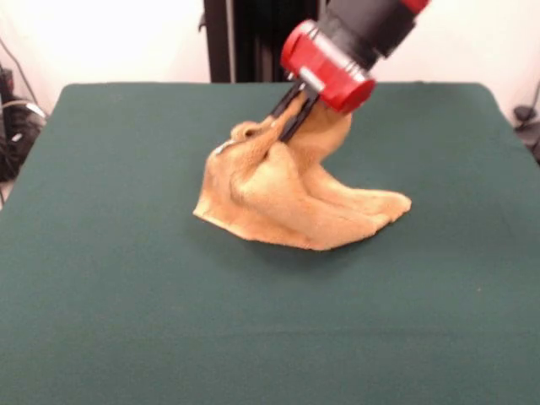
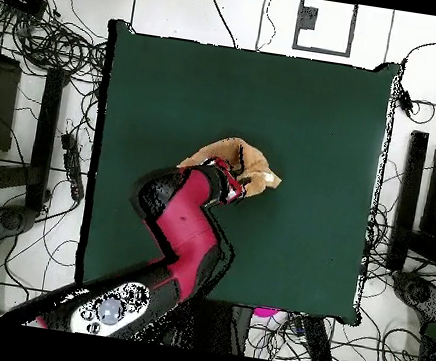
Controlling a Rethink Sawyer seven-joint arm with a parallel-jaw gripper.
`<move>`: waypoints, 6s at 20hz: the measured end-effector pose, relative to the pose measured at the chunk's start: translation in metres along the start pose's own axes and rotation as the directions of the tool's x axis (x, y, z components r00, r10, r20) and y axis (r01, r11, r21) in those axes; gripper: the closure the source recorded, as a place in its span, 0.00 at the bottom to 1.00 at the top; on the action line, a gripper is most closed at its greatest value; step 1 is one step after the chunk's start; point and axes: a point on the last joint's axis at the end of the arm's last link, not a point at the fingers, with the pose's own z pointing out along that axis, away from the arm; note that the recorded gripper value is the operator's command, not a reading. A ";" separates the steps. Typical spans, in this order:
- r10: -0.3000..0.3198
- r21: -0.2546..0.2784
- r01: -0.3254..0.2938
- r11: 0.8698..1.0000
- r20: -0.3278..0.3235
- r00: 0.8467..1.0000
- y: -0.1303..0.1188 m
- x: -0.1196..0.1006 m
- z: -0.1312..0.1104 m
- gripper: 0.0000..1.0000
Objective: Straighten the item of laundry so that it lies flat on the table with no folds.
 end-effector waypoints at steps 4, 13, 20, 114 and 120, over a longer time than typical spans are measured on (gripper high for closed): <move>0.105 -0.009 -0.107 0.994 -0.129 0.986 -0.015 0.014 0.035 1.00; 0.102 -0.031 -0.115 0.993 -0.283 0.954 -0.022 0.038 0.057 1.00; -0.046 -0.085 0.008 0.996 -0.454 0.890 -0.018 0.069 0.030 1.00; -0.423 -0.281 0.337 0.898 -0.344 0.838 0.043 0.018 0.032 0.00; -0.415 -0.283 0.318 0.905 -0.419 0.808 0.040 0.024 0.027 0.00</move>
